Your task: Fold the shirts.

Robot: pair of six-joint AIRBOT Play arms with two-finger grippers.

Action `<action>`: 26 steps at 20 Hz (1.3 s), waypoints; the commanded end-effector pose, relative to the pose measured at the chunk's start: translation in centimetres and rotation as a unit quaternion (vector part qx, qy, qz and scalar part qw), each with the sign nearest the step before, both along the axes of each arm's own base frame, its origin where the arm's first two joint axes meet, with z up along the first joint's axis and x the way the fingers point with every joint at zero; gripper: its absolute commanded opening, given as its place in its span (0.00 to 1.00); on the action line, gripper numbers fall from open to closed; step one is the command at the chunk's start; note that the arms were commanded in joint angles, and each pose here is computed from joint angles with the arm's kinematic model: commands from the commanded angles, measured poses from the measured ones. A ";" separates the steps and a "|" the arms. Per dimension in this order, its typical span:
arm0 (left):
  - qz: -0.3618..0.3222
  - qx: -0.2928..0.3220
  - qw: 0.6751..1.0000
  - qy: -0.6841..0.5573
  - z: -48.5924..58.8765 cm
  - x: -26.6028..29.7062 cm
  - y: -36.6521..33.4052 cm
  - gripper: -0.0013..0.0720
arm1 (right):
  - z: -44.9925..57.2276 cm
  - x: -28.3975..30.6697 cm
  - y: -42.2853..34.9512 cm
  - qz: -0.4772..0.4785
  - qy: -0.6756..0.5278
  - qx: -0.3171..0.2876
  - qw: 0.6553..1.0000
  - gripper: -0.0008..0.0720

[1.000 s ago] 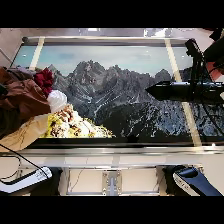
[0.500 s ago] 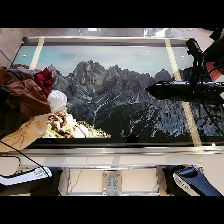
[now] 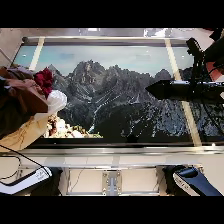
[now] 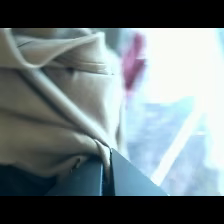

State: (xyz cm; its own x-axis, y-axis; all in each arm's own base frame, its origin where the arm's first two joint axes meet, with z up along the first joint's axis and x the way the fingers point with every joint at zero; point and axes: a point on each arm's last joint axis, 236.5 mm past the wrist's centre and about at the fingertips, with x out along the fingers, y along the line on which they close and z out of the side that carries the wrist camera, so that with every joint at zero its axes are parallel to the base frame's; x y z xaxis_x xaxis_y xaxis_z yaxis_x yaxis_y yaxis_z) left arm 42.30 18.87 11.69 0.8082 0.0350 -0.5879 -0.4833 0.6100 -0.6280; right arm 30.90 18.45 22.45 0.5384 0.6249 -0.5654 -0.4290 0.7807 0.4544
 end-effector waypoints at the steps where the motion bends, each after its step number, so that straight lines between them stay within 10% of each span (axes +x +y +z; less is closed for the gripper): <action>1: -0.069 0.018 0.991 -0.114 8.9 0.0 -6.1 0.03 | -0.3 0.2 -0.4 -0.004 -0.002 -0.013 1.000 0.07; 3: -0.131 0.034 0.975 -0.175 13.7 -0.5 -11.8 0.03 | -1.2 0.4 -1.6 -0.012 -0.002 -0.046 0.999 0.39; 13: -0.584 0.072 0.799 -0.123 7.2 -9.7 -48.3 0.03 | -0.5 1.4 -9.2 -0.073 -0.039 -0.219 0.972 0.38; 17: -0.662 0.065 0.746 -0.025 -3.2 -12.6 -56.2 0.04 | 5.2 2.2 -11.6 -0.116 -0.110 -0.244 0.956 0.38; 18: -0.655 0.061 0.753 -0.020 -4.8 -11.9 -57.1 0.23 | 6.3 2.2 -12.1 -0.125 -0.123 -0.250 0.952 0.38; 19: -0.638 0.056 0.768 -0.026 -5.3 -10.6 -57.4 0.71 | 7.2 2.2 -12.7 -0.135 -0.134 -0.259 0.947 0.38; 20: -0.615 0.057 0.785 -0.042 -4.8 -8.8 -56.8 0.97 | 7.9 2.3 -13.6 -0.141 -0.146 -0.276 0.939 0.38; 26: -0.432 -0.001 0.901 -0.022 -1.3 0.8 -41.9 1.00 | 6.3 2.1 -20.5 -0.214 -0.097 -0.340 0.911 0.38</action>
State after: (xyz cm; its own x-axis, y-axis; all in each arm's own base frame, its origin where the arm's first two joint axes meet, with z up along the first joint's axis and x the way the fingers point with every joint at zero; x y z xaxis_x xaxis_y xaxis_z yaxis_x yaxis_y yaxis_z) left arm 40.32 -29.25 10.47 0.4961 -0.6858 -0.5325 0.4062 0.7254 -0.5557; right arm 33.28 1.30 29.62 0.8100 -0.0251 -0.5859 -0.1280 0.9675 -0.2183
